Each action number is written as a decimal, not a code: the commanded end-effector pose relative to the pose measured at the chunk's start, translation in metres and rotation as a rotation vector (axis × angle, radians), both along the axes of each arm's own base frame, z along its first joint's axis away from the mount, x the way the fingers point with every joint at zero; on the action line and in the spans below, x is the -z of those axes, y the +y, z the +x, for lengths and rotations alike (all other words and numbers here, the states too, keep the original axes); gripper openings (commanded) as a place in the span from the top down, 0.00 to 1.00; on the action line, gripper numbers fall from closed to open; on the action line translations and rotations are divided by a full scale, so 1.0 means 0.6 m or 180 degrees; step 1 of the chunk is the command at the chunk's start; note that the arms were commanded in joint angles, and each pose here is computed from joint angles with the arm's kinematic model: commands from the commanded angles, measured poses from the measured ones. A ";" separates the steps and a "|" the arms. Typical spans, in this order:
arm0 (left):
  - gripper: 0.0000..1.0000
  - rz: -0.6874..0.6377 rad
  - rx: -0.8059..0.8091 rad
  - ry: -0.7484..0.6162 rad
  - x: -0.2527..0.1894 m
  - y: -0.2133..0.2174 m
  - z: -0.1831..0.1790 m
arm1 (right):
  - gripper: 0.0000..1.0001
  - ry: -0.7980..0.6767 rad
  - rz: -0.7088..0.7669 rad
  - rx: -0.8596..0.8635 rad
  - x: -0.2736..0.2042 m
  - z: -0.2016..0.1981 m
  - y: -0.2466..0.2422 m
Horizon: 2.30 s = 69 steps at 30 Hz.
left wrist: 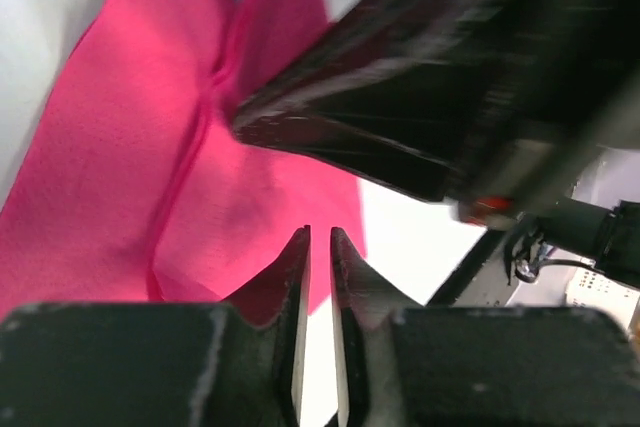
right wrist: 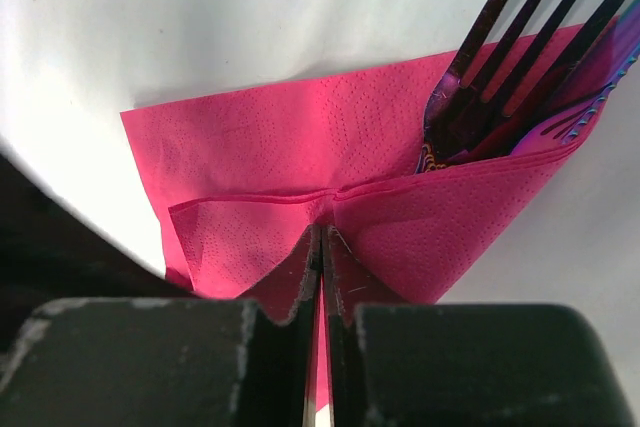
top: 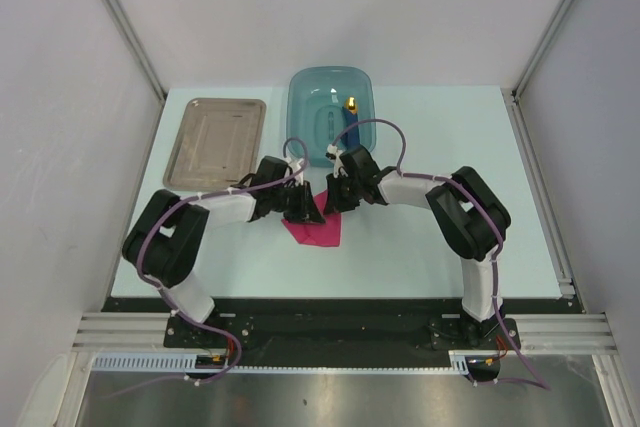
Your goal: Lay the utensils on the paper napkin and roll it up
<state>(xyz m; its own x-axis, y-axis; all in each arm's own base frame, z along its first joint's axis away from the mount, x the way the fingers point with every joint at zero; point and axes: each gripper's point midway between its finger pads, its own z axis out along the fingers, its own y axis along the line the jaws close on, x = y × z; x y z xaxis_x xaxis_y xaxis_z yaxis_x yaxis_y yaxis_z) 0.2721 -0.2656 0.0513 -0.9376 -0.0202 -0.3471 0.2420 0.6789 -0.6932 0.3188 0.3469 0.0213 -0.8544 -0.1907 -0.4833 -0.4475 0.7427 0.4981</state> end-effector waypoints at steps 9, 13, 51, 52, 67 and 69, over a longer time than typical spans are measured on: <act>1.00 0.0489 -0.0229 0.0501 0.114 0.028 -0.013 | 0.94 -0.0031 -0.0116 0.0037 0.022 0.000 -0.010; 1.00 0.0666 -0.0258 0.0572 0.131 0.043 -0.018 | 0.91 -0.0111 0.0144 -0.0002 -0.036 0.009 0.009; 0.95 0.0539 -0.0213 0.0325 0.089 0.037 -0.004 | 0.93 -0.0249 -0.0301 -0.0130 0.053 0.009 -0.042; 0.91 0.0480 -0.0209 0.0255 0.077 0.035 0.000 | 0.93 -0.0249 -0.0315 -0.0140 0.055 0.007 -0.046; 0.31 0.0631 -0.0732 0.0289 0.043 0.163 -0.015 | 0.94 -0.0218 -0.0332 -0.0118 0.069 0.001 -0.054; 0.31 0.0669 -0.0696 0.0306 0.063 0.165 -0.018 | 0.94 -0.0223 -0.0325 -0.0114 0.068 0.001 -0.053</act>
